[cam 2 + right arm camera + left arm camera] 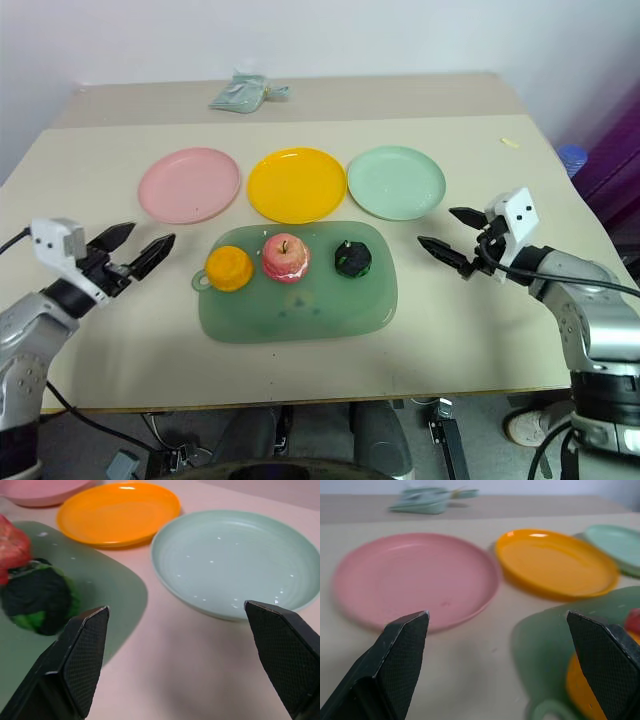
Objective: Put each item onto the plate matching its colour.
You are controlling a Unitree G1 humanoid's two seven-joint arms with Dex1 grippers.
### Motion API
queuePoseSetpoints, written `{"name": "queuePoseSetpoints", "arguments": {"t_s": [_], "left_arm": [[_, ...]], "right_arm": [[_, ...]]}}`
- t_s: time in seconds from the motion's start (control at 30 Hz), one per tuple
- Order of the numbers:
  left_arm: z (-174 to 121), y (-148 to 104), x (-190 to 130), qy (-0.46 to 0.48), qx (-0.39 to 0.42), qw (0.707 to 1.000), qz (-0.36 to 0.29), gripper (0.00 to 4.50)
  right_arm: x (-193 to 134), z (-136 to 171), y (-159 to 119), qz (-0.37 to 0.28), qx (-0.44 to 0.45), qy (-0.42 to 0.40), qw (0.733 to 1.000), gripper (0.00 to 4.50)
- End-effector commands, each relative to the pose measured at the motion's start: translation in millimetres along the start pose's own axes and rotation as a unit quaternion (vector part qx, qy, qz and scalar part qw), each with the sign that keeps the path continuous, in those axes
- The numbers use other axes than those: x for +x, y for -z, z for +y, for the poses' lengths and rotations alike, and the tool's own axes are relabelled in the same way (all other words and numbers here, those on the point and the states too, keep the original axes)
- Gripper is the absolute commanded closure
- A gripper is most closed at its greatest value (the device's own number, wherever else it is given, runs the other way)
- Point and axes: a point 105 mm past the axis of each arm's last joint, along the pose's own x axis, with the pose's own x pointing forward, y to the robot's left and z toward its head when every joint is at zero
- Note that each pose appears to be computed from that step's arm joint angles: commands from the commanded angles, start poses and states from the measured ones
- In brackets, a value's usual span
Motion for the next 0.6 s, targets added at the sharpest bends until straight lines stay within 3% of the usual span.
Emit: {"name": "queuePoseSetpoints", "arguments": {"t_s": [0.03, 0.23, 0.33, 0.57, 0.6], "left_arm": [[-23.6, -9.6, 8.0, 0.096, 0.004, 0.995, 0.003, 0.0], [-52.0, 7.8, 11.8, 0.215, 0.069, 0.97, 0.094, 0.0], [-51.2, 20.7, 16.9, 0.227, 0.12, 0.957, 0.137, 0.0], [-51.5, 37.7, 24.3, 0.242, 0.129, 0.946, 0.174, 0.0], [-49.3, 39.1, 26.8, 0.237, 0.13, 0.946, 0.178, 0.26]], "right_arm": [[-2.7, 19.1, -20.5, -0.031, -0.015, -0.024, 0.999, 0.1], [5.4, 66.1, -28.7, -0.036, -0.008, -0.118, 0.992, 0.1], [14.3, 82.4, -34.6, -0.05, -0.007, -0.146, 0.988, 0.1], [27.0, 107.9, -29.6, -0.046, -0.001, -0.177, 0.983, 0.1], [28.2, 111.1, -29.4, -0.046, -0.002, -0.179, 0.983, 0.03]]}}
